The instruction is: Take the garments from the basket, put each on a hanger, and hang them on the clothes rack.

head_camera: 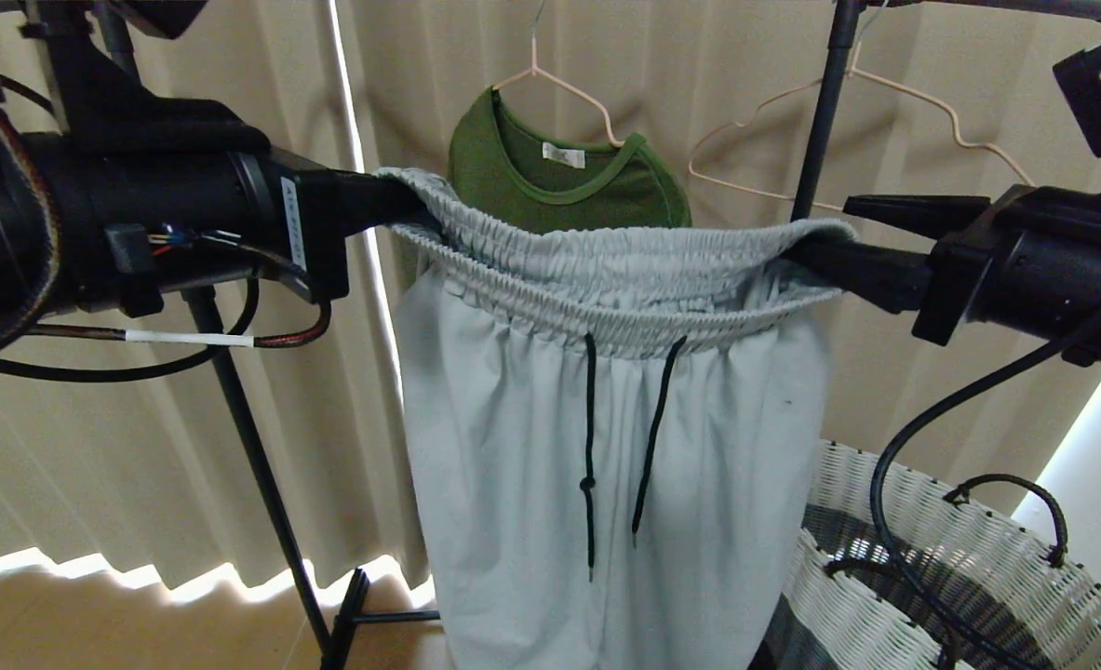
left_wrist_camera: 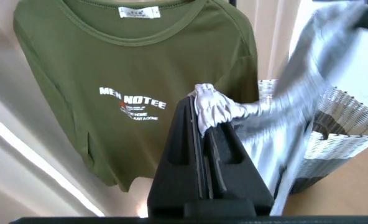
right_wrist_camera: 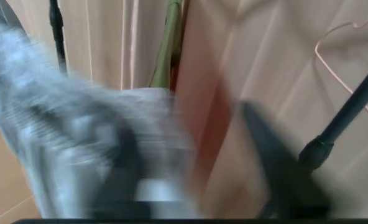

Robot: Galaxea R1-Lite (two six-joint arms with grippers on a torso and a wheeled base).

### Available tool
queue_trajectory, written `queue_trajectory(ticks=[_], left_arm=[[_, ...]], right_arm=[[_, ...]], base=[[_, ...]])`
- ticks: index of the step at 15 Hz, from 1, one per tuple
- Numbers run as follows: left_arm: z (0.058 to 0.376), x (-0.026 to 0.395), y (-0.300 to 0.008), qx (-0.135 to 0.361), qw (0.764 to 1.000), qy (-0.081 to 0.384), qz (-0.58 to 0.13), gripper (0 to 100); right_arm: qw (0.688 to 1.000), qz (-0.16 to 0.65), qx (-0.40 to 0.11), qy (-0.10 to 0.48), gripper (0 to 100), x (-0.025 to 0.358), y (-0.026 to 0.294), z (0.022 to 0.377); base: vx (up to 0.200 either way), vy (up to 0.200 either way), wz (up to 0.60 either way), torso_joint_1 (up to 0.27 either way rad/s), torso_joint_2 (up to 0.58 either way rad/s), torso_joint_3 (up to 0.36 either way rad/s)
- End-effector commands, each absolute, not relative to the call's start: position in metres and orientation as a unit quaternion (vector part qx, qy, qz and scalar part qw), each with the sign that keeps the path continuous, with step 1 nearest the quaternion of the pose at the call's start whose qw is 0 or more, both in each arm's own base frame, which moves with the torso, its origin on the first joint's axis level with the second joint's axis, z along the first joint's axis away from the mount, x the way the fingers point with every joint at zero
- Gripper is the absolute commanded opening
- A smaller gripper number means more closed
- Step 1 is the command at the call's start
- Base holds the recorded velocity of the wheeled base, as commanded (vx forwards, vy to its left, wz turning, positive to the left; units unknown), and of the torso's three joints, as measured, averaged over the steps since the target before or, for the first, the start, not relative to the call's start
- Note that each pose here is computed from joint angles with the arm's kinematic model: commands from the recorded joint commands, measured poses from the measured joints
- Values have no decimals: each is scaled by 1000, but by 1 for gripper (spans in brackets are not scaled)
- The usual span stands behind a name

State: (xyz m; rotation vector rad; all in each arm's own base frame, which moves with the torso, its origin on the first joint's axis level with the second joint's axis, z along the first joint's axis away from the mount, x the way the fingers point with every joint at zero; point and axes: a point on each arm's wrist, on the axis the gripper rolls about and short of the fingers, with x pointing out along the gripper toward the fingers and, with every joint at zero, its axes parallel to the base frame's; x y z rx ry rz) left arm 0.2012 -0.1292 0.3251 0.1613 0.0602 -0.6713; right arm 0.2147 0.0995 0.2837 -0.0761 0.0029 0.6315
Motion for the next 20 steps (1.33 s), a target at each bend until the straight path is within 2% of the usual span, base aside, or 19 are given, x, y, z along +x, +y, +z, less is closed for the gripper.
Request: queue_trajectory(ticks=[1,5,8,13,15,18,20], left_arm=[[316,208,-133,84,945,48,-313,0],[308,219,-137,92,954,60,-279,0],[297,226,-132,98,960,81,-250,0],[283,230,-132,106,957,104,-248,0],[263,227,-134,114,952,132,-253,0],[250,230,-133,110,955,121,-248,0],[254,225,-121,109,968,113,-198,0]], right_arm=[[949,313,-34,13,100,208,97,275],[930,365,23,23,100,183,112,274],[922,386,23,23,100,169,115,267],[921,388,25,28,100,152,104,257],[915,402,25,31,100,146,102,254],[910,411,23,43,100,145,102,246],[921,386,2,61,100,144,94,232]], base=[[0,0,0,0,0,0],[0,0,0,0,0,0],[0,0,0,0,0,0],[0,0,0,0,0,0],[0,0,0,0,0,0],[0,0,0,0,0,0],[0,0,0,0,0,0]])
